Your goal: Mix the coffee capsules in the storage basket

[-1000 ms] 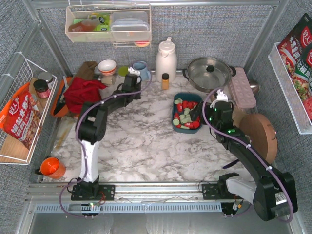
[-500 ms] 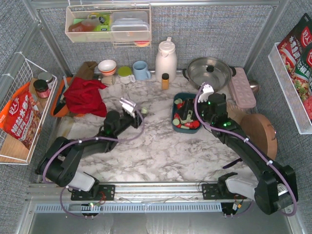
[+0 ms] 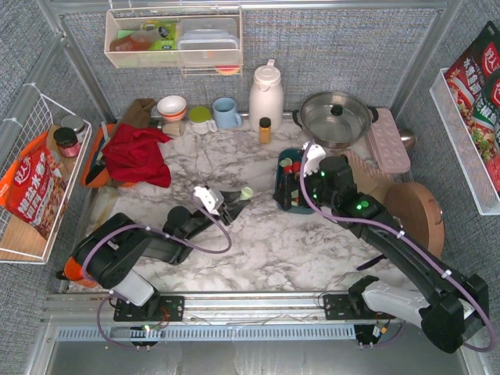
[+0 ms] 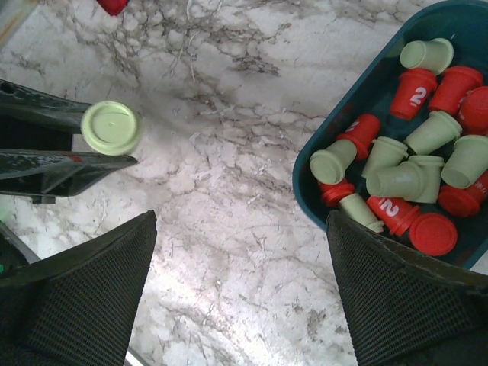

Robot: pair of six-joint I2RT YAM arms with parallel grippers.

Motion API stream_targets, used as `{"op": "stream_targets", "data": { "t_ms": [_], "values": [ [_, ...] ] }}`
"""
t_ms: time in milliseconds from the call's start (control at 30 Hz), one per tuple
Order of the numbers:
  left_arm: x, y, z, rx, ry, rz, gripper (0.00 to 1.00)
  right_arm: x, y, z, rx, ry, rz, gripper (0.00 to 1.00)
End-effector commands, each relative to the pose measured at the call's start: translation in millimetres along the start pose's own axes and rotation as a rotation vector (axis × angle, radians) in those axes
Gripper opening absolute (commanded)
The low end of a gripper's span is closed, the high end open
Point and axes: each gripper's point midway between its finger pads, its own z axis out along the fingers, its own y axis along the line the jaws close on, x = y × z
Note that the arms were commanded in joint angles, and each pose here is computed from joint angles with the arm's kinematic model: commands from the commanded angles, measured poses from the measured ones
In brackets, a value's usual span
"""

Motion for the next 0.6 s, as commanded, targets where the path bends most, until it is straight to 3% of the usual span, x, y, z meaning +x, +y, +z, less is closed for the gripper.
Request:
{"op": "stream_targets", "data": {
  "t_ms": [0, 200, 567],
  "values": [
    [-8.2, -16.1, 8.5, 0.024, -0.061, 0.000, 0.00, 1.8, 2.8, -9.6, 0.051, -0.003, 0.000, 0.97],
    [4.5, -50.3, 17.1, 0.043, -0.037, -0.033, 0.00, -1.1, 25.6, -16.6, 0.014, -0.036, 0.042, 0.96],
    [20.9, -77.4, 23.7, 0.050, -0.003, -0.028, 0.00, 30.2, 57.6, 2.1, -0.050, 0.090, -0.007, 0.92]
  ]
}}
